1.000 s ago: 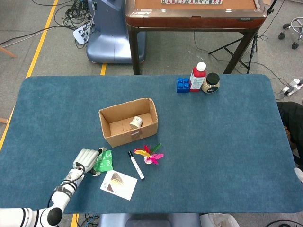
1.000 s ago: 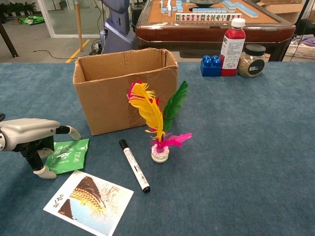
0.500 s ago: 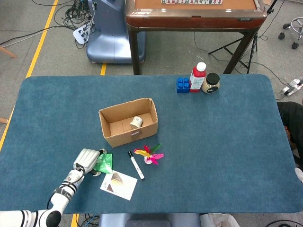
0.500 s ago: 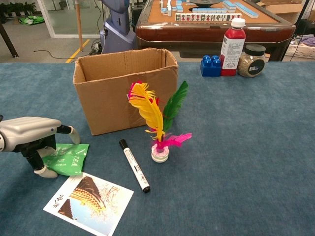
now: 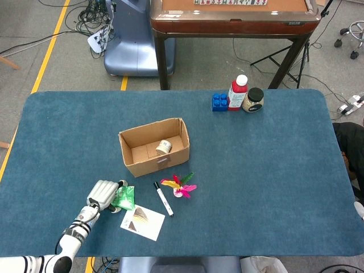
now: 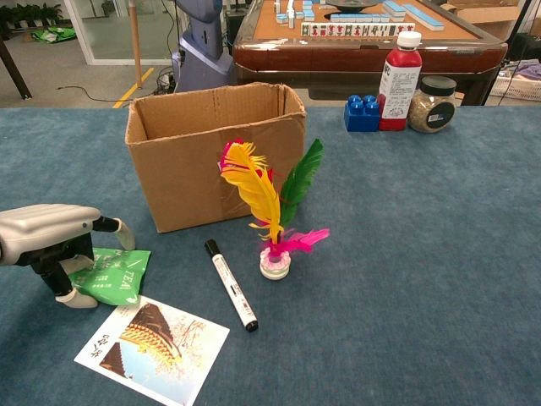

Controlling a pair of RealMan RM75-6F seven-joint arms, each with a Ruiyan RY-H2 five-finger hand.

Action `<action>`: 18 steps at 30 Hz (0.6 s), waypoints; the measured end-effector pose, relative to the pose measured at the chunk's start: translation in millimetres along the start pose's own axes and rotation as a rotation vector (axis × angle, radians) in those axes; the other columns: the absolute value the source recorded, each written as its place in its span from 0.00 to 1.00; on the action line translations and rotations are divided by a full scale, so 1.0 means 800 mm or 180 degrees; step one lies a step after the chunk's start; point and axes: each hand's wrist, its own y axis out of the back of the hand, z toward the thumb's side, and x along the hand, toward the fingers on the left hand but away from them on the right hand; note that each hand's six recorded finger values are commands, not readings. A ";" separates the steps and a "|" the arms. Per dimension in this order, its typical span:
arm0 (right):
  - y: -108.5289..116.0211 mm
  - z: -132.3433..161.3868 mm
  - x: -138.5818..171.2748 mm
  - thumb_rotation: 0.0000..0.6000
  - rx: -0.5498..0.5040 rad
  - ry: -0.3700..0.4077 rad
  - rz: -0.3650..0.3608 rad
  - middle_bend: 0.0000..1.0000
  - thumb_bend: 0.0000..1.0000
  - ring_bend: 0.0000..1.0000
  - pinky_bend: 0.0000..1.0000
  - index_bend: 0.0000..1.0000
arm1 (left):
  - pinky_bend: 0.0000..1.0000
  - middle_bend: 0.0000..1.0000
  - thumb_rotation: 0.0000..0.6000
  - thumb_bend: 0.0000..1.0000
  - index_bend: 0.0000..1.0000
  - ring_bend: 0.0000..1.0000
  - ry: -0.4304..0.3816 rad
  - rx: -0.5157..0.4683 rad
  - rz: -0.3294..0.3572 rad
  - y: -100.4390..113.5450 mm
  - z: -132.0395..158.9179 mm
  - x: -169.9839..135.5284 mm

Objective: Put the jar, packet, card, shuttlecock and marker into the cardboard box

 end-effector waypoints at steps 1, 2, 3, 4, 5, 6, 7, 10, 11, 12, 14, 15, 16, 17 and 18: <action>0.000 0.000 0.000 1.00 0.0000 0.0001 -0.0001 0.35 0.19 0.26 0.39 0.26 | 1.00 0.94 1.00 0.13 0.63 0.93 -0.0006 -0.0006 0.0008 0.001 0.000 -0.001; 0.000 0.000 0.000 1.00 -0.0003 0.0001 -0.0004 0.35 0.19 0.26 0.39 0.26 | 1.00 0.94 1.00 0.13 0.64 0.93 -0.0014 -0.0014 0.0021 0.002 0.000 -0.003; 0.001 0.000 0.000 1.00 -0.0004 0.0001 -0.0005 0.35 0.19 0.26 0.39 0.26 | 1.00 0.94 1.00 0.13 0.65 0.93 -0.0020 -0.0023 0.0033 0.004 0.000 -0.004; 0.001 0.000 0.000 1.00 -0.0004 0.0002 -0.0006 0.35 0.19 0.26 0.39 0.26 | 1.00 0.94 1.00 0.13 0.65 0.93 -0.0025 -0.0033 0.0044 0.005 0.000 -0.005; 0.001 0.000 0.000 1.00 -0.0003 0.0003 -0.0006 0.35 0.19 0.26 0.39 0.26 | 1.00 0.94 1.00 0.13 0.66 0.93 -0.0033 -0.0049 0.0059 0.006 0.000 -0.007; 0.000 0.000 0.000 1.00 -0.0003 0.0003 -0.0004 0.35 0.19 0.26 0.39 0.26 | 1.00 0.94 1.00 0.13 0.66 0.93 -0.0039 -0.0061 0.0069 0.007 -0.001 -0.009; 0.000 0.000 0.000 1.00 -0.0003 0.0004 -0.0002 0.35 0.19 0.26 0.39 0.26 | 1.00 0.94 1.00 0.13 0.66 0.93 -0.0045 -0.0072 0.0078 0.008 -0.001 -0.010; 0.000 0.001 0.001 1.00 -0.0001 0.0008 0.0001 0.35 0.19 0.26 0.39 0.26 | 1.00 0.94 1.00 0.13 0.67 0.93 -0.0066 -0.0090 0.0104 0.012 -0.002 -0.015; 0.000 0.001 0.001 1.00 -0.0001 0.0006 -0.0002 0.35 0.19 0.26 0.39 0.26 | 1.00 0.94 1.00 0.13 0.67 0.93 -0.0074 -0.0093 0.0116 0.013 -0.002 -0.017; 0.000 0.000 0.001 1.00 -0.0002 0.0004 -0.0003 0.35 0.19 0.26 0.39 0.26 | 1.00 0.94 1.00 0.13 0.67 0.93 -0.0079 -0.0093 0.0126 0.015 -0.003 -0.019; 0.001 0.000 0.001 1.00 -0.0004 0.0001 -0.0008 0.35 0.19 0.26 0.39 0.26 | 1.00 0.94 1.00 0.13 0.67 0.93 -0.0086 -0.0089 0.0153 0.019 -0.004 -0.024; 0.001 0.000 0.001 1.00 -0.0003 0.0000 -0.0008 0.35 0.19 0.26 0.39 0.26 | 1.00 0.94 1.00 0.13 0.67 0.93 -0.0084 -0.0087 0.0165 0.022 -0.005 -0.026; 0.001 0.000 0.001 1.00 -0.0002 0.0000 -0.0006 0.35 0.19 0.26 0.39 0.26 | 1.00 0.94 1.00 0.13 0.67 0.93 -0.0081 -0.0085 0.0179 0.024 -0.006 -0.029; 0.000 0.000 0.001 1.00 -0.0001 0.0001 -0.0003 0.35 0.19 0.26 0.39 0.26 | 1.00 0.94 1.00 0.13 0.67 0.93 -0.0074 -0.0084 0.0199 0.028 -0.009 -0.032; 0.000 0.000 0.000 1.00 0.0001 0.0002 0.0000 0.35 0.19 0.26 0.39 0.26 | 1.00 0.94 1.00 0.13 0.67 0.93 -0.0068 -0.0083 0.0214 0.031 -0.010 -0.035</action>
